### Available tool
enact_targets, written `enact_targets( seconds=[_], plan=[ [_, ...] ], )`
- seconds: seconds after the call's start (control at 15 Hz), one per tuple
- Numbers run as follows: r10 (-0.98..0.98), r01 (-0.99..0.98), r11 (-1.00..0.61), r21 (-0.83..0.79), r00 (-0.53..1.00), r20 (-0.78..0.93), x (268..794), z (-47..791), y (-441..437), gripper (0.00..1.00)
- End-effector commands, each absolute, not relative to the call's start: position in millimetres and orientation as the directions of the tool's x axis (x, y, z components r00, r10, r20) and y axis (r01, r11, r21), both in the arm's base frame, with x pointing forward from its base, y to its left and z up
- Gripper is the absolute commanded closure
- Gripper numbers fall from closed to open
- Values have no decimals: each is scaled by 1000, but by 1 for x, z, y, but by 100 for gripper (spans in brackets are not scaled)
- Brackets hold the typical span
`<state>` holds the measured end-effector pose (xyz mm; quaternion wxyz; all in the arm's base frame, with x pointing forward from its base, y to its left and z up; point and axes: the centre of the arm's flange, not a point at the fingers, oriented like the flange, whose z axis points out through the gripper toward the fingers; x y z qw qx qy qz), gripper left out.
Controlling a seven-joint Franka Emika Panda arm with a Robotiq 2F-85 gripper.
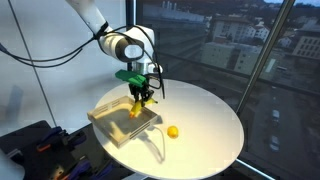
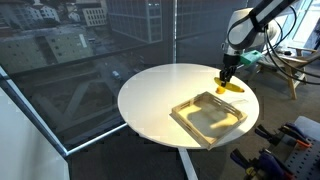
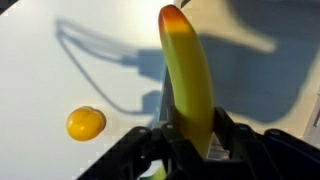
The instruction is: Put the banana in the box
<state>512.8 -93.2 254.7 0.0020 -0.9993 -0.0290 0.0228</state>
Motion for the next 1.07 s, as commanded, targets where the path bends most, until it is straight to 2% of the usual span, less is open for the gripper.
enact_targets(
  seconds=[0.0,1.0],
  plan=[
    [95,93,-995,-34,994,-57,507,266,-83,85],
    [171,169,-985,-32,982,-82,509,263,-42,85]
  ],
)
